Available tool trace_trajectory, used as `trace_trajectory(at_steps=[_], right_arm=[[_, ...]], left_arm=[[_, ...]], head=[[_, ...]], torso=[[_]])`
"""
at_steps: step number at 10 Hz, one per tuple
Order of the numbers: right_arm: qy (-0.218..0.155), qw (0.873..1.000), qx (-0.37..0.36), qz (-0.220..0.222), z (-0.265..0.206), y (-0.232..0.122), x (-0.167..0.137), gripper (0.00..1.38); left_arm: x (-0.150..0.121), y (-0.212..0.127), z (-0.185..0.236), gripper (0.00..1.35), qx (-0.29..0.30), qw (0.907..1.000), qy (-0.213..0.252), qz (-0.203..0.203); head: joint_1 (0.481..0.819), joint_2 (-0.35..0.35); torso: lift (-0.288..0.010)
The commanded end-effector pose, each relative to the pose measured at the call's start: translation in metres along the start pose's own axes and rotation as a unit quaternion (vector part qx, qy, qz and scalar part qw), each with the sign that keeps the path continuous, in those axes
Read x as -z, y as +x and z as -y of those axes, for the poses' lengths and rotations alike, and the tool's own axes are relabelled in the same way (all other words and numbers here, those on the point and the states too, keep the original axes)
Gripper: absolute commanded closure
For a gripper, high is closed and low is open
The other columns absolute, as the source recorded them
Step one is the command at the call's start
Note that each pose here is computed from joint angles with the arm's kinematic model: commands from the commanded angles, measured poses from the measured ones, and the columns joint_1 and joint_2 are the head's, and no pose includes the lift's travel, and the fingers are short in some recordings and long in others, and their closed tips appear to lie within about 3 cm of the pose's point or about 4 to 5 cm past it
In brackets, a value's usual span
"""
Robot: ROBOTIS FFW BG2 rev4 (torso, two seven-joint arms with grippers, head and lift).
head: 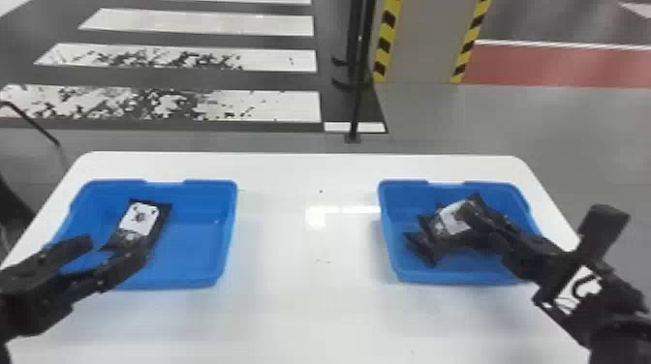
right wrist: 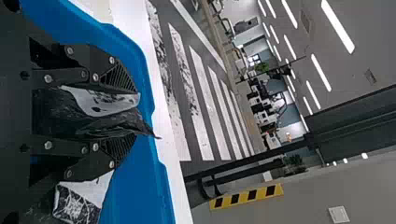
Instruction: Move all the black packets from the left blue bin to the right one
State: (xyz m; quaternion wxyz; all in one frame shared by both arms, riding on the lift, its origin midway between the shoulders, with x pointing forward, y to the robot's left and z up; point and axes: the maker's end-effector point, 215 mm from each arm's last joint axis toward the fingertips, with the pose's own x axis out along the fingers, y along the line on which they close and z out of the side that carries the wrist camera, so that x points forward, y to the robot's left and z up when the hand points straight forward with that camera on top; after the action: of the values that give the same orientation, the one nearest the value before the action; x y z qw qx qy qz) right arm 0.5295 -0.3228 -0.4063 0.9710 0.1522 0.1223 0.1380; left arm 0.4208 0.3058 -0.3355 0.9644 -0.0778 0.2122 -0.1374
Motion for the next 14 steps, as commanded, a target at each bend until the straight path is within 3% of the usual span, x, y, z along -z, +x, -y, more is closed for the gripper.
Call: trace_trajectory(at_steps=[1,3,5,6,8,10,14], right_arm=[[-0.075,0.997,0.013,0.004,-0.018,-0.032,-0.003,0.08],[-0.111,0.994,0.018,-0.001,-0.052,-0.074,0.015,0.18],[-0.122,0.993,0.009,0.008,-0.089,-0.109,0.021,0.19],[-0.132,0.991,-0.006,0.036,-0.114,-0.120,0.016,0.19],[-0.123,0.991,-0.030,0.047,-0.148,-0.134,0.018,0.19],[-0.114,0.992,-0.028,0.040,-0.150,-0.141,0.026,0.19],[-0.095,0.995,-0.023,0.035,-0.145,-0.142,0.037,0.19]], left_arm=[[-0.008,-0.010,-0.037,0.17,-0.052,0.9986,0.014,0.000],[-0.015,-0.016,-0.072,0.17,-0.099,0.9950,0.016,-0.001],[-0.012,0.002,-0.098,0.17,-0.116,0.9931,0.007,-0.018],[-0.008,0.011,-0.109,0.17,-0.124,0.9917,0.002,-0.035],[0.002,0.033,-0.126,0.17,-0.131,0.9894,-0.007,-0.062],[0.012,0.067,-0.136,0.17,-0.130,0.9872,-0.008,-0.092],[-0.001,0.142,-0.129,0.17,-0.110,0.9870,0.002,-0.117]], head=[[0.695,-0.033],[0.695,0.041],[0.695,0.105],[0.695,0.144],[0.695,0.213],[0.695,0.249],[0.695,0.226]], torso=[[-0.140],[-0.140],[-0.140],[-0.140],[-0.140],[-0.140],[-0.140]])
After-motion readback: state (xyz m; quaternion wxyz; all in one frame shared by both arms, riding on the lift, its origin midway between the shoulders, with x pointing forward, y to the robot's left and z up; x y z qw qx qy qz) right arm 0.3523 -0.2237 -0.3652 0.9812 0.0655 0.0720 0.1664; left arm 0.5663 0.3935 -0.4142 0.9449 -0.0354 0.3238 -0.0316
